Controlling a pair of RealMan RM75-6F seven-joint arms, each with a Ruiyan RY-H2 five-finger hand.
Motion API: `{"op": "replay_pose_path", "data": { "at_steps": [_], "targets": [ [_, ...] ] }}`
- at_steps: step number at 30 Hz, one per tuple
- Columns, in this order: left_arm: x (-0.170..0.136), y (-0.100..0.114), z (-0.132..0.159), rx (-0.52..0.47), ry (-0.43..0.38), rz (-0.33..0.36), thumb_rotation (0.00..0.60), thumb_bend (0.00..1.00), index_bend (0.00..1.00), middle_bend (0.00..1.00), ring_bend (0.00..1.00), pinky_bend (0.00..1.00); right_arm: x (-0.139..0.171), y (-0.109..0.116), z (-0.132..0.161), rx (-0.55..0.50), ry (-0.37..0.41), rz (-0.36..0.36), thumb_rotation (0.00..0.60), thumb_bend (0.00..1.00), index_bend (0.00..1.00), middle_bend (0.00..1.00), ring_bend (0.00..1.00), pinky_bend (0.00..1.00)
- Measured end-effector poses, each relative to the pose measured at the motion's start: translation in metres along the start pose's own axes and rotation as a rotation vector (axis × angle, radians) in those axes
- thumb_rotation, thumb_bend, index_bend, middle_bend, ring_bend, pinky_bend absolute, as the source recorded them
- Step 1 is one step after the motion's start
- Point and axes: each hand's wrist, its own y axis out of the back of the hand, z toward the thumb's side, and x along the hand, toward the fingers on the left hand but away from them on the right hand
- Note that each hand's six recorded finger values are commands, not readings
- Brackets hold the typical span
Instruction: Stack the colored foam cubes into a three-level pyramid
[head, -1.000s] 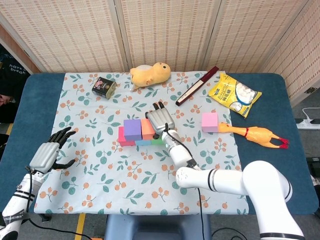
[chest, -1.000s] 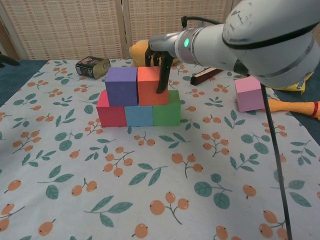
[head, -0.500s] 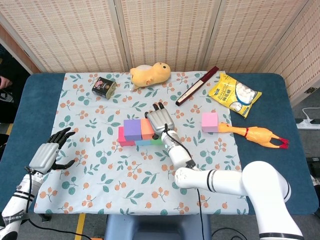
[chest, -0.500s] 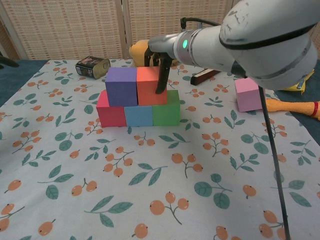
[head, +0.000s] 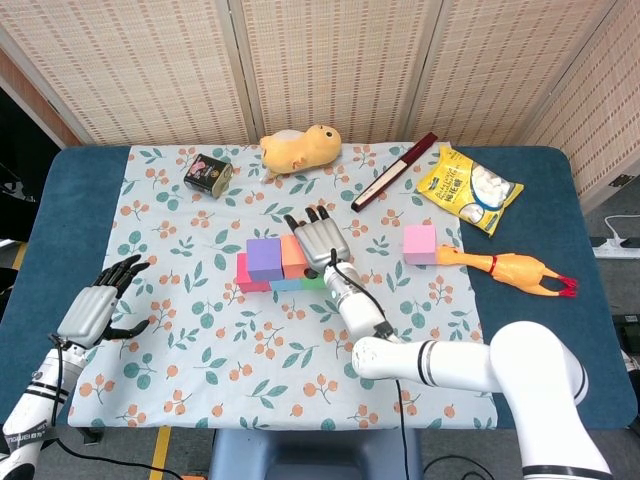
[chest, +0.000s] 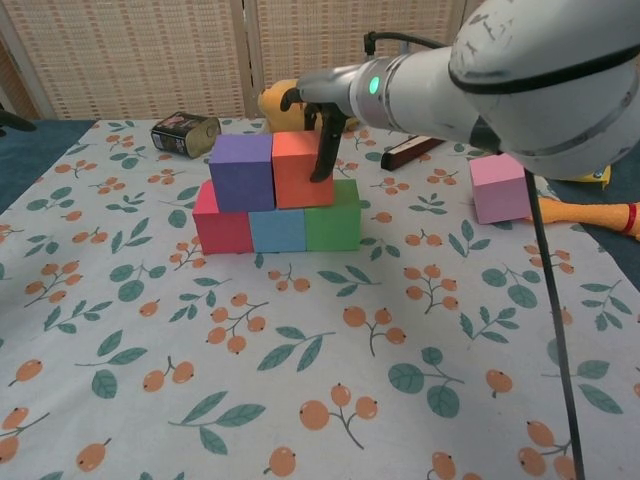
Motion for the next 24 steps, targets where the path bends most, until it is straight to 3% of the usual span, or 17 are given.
{"op": "replay_pose_path", "data": {
  "at_steps": [14, 24],
  "targets": [
    [-0.002, 0.001, 0.003, 0.003, 0.0, 0.0, 0.6, 0.26, 0.09, 0.0, 0.0, 0.11, 0.016, 0.011, -0.013, -0.047, 0.011, -0.005, 0.6, 0.11, 0.0, 0.21, 0.0, 0.0],
    [-0.004, 0.002, 0.003, -0.004, -0.001, 0.006, 0.6, 0.26, 0.09, 0.0, 0.0, 0.11, 0.061, 0.017, -0.041, -0.114, 0.036, 0.012, 0.6, 0.11, 0.0, 0.2, 0.0, 0.0]
  ]
}}
